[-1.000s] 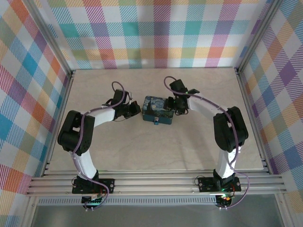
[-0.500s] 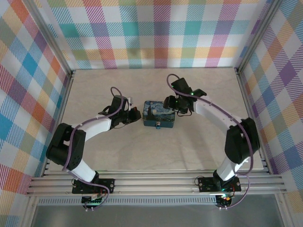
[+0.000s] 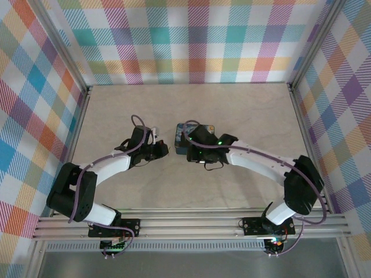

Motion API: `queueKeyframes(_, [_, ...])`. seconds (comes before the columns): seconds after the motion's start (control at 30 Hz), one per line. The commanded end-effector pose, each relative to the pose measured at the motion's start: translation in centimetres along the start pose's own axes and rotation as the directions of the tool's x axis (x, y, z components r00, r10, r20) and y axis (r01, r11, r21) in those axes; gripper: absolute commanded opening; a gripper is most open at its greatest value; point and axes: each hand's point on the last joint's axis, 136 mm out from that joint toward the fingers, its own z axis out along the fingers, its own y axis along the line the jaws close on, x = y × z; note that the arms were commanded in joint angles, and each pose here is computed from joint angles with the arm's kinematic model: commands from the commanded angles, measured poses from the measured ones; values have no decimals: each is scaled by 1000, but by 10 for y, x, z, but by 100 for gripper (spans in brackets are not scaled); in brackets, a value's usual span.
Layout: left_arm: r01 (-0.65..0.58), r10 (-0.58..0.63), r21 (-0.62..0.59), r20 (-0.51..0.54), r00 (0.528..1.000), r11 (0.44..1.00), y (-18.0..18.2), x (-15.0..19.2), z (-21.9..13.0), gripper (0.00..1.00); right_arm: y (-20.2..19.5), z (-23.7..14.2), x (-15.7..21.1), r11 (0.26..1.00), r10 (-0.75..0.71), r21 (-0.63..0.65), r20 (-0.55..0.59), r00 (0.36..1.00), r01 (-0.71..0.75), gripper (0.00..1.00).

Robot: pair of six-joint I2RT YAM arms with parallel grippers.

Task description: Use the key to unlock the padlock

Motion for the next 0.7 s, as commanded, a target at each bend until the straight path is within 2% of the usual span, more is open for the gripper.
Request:
queueKeyframes(0.0, [-43,44,58,-21,999,997,-8,12,-5,0,6,26,-9,999,47,24,46,998,-48,48])
queueKeyframes(0.27, [-42,48,124,-43,998,991,-12,28,-11,0,12,67,-27,995,21,92,78,997,-28,45])
queueKeyframes(0.67, [-56,63,133,-51,997,989,-11,34,-11,0,-4,88,-38,984,12,176,93,996,-28,44])
